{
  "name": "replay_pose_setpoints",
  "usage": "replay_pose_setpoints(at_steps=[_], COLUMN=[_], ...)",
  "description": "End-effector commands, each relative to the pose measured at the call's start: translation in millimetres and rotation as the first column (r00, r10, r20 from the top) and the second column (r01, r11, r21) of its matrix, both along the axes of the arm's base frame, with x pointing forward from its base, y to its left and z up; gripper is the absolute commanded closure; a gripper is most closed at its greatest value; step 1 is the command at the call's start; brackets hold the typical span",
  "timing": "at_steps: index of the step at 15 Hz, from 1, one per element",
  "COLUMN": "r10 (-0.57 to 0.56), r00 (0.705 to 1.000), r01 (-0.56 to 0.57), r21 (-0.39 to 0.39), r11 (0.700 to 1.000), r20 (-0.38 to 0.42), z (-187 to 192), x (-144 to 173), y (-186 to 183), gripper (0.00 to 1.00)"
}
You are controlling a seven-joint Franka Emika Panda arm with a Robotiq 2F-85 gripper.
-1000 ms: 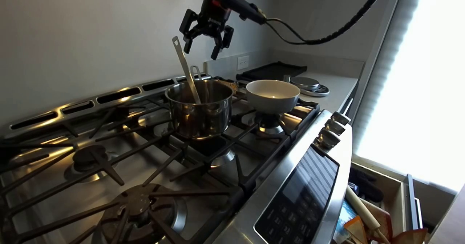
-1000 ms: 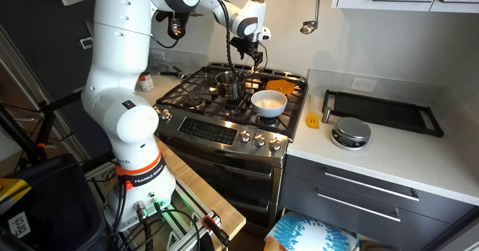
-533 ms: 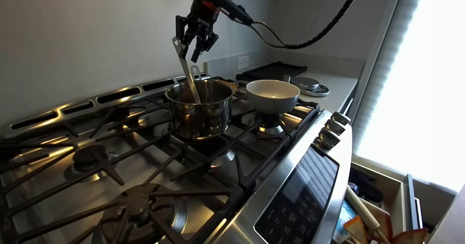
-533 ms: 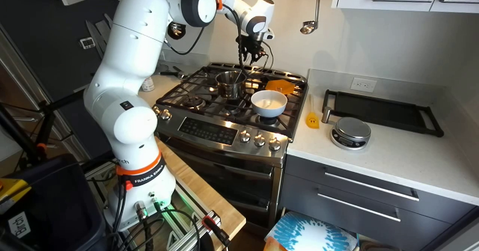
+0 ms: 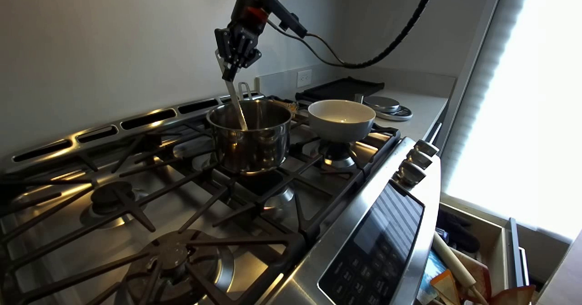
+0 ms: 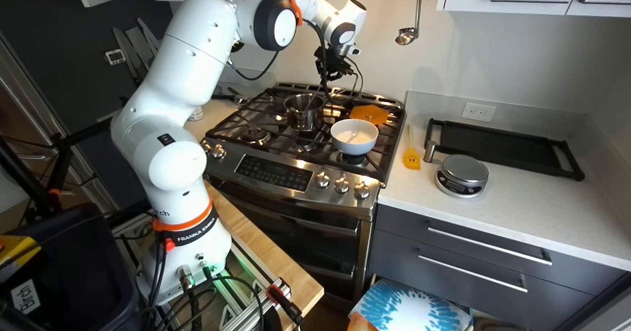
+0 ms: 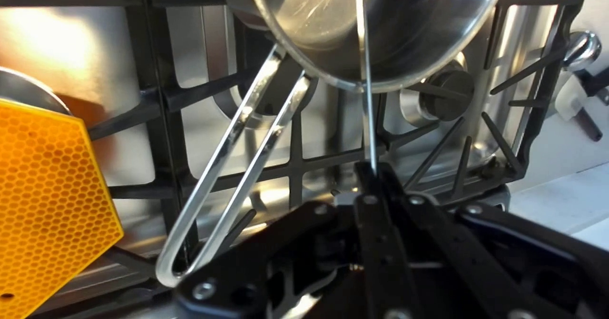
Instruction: Pick up the silver serving spoon from the silver pot and put it in the white bowl
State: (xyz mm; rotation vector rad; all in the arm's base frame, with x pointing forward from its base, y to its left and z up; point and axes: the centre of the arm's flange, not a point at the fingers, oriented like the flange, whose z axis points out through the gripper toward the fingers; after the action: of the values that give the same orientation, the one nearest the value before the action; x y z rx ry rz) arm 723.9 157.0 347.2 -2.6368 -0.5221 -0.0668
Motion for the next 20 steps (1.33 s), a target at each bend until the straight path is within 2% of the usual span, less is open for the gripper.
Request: replay_pose_setpoints(at_steps=[1, 4, 9, 12, 14, 16, 20], r10=[0.009, -0.04, -0.129, -0.254, -0.354, -0.435, -0.567], r00=[0.999, 0.991, 0.958, 0.911, 0.861, 0.795, 0.636], r01=[-0.009, 0.044, 0.144, 0.283, 0.384, 0.469, 0.615], r21=[-0.008, -0.03, -0.04, -0.044, -0.011, 0.024, 0.1], r11=[1.0, 0.999, 0.989, 0.958, 0.923, 0.883, 0.782], r20=[0.033, 0.125, 0.257, 0.323, 0.365, 0.422, 0.524], z=[27.2, 65.2, 127.8, 147.9, 152.9, 153.3, 157.7], x=[-10.5, -37.2, -93.6, -123.2, -139.1, -155.3, -194.7], y=[-1.8, -12.8, -36.2, -55.6, -75.7, -95.8, -127.5], gripper=[0.99, 0.99, 0.99, 0.99, 0.99, 0.99, 0.99])
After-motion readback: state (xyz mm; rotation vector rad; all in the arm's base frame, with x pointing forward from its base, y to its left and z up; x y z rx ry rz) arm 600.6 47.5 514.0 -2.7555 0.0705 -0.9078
